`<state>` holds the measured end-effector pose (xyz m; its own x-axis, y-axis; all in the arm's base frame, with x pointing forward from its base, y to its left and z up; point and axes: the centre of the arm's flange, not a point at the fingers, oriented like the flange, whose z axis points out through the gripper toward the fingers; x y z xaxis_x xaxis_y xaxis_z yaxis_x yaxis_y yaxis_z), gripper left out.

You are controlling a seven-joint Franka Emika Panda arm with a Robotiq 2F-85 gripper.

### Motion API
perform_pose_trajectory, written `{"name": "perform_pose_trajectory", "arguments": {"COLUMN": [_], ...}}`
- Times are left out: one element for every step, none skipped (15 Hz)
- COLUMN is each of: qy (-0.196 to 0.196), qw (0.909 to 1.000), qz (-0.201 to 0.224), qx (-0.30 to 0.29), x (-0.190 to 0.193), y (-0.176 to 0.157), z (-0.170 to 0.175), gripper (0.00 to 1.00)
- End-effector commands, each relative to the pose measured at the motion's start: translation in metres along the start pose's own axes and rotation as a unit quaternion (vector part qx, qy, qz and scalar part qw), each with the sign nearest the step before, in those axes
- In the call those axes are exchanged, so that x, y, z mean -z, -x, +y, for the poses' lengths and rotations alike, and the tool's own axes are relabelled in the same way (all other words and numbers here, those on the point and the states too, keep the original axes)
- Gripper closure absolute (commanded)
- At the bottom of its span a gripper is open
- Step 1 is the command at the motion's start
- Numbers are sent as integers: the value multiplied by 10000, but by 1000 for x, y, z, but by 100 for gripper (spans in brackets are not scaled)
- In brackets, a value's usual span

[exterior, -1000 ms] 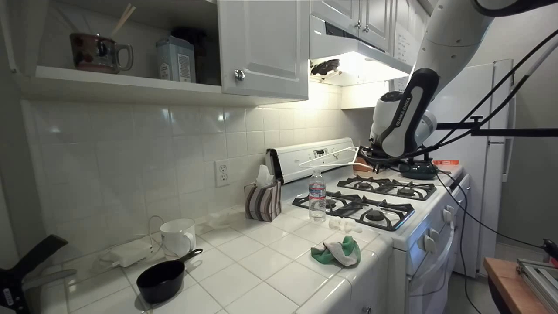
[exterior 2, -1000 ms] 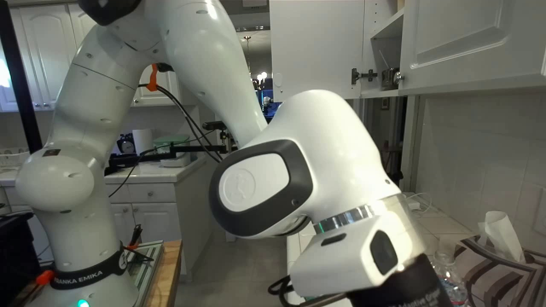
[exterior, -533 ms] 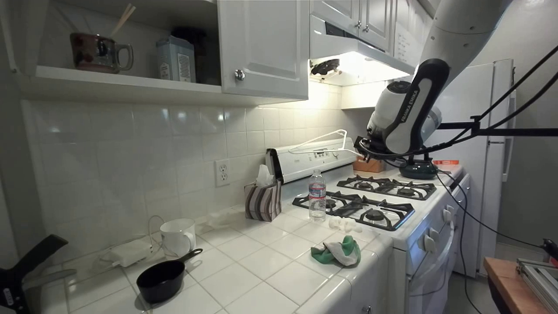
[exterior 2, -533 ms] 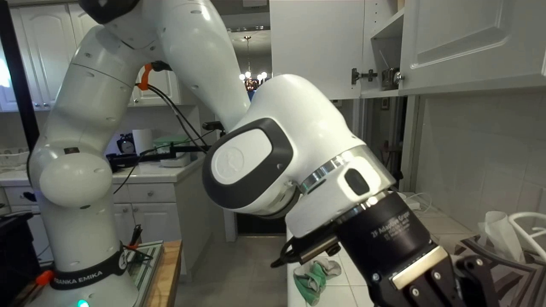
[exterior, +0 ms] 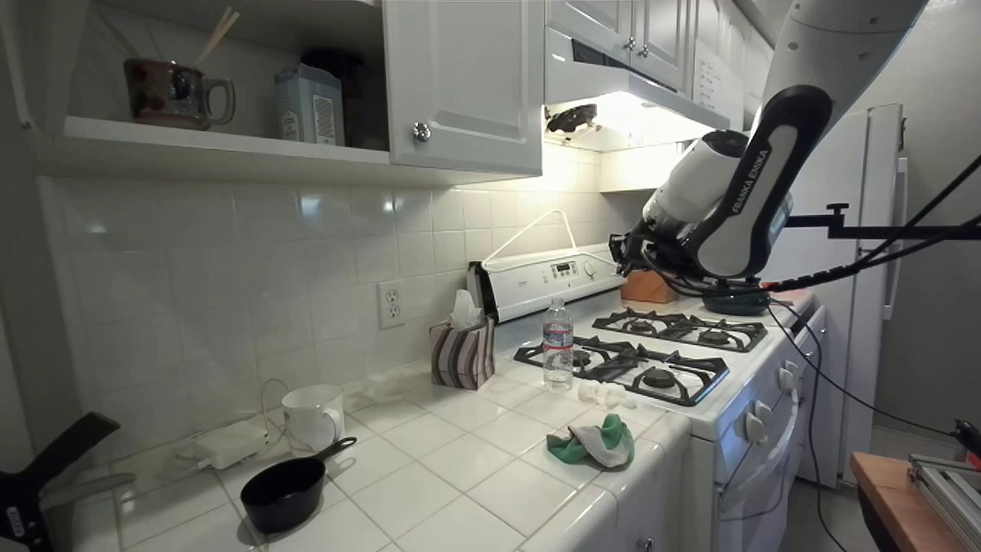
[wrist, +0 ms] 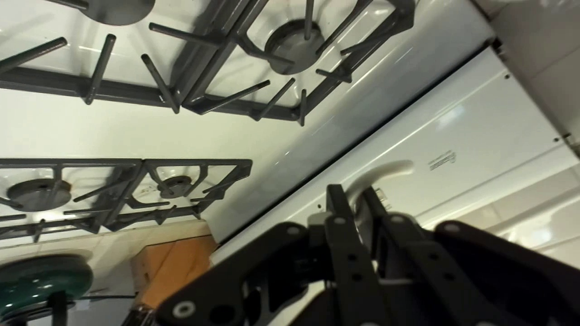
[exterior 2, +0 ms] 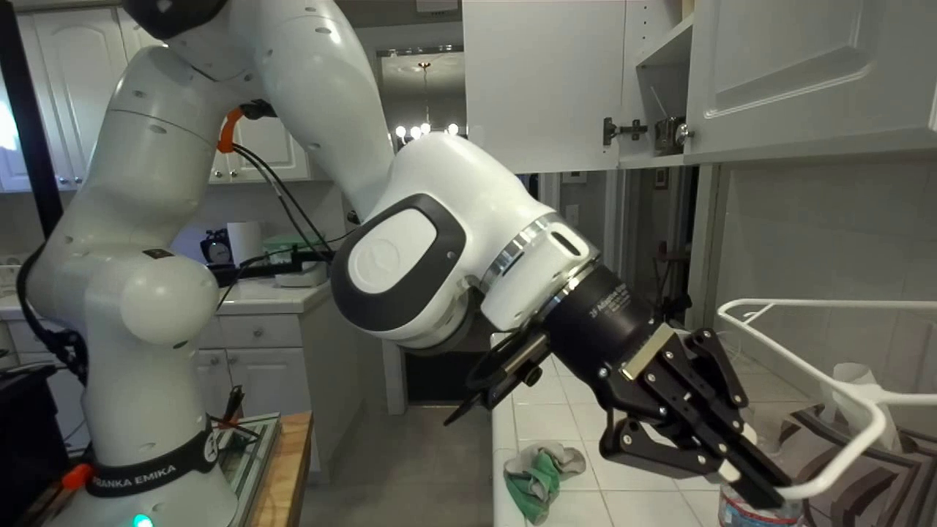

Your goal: Hang the coat hanger on the knob of the cupboard

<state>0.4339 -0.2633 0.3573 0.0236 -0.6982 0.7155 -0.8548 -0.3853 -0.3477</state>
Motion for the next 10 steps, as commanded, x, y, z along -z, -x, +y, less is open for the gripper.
{"name": "perform_pose_trajectory", "arguments": {"qy": [-452,-492,-517,-538,-541,-501,-489,-440,-414,-404], "qw": [9971,9960,9941,9918,9895,9879,9860,9849,9836,9820], "qz": [-347,-379,-451,-526,-570,-573,-587,-542,-516,-500], "qx": [495,636,840,1037,1213,1352,1479,1582,1679,1776], "x": [33,35,37,38,38,38,38,39,40,41], "y": [8,9,11,12,13,12,13,13,14,14], "z": [11,14,17,22,27,31,36,39,42,44], "gripper": [97,97,97,97,97,97,97,97,97,97]}}
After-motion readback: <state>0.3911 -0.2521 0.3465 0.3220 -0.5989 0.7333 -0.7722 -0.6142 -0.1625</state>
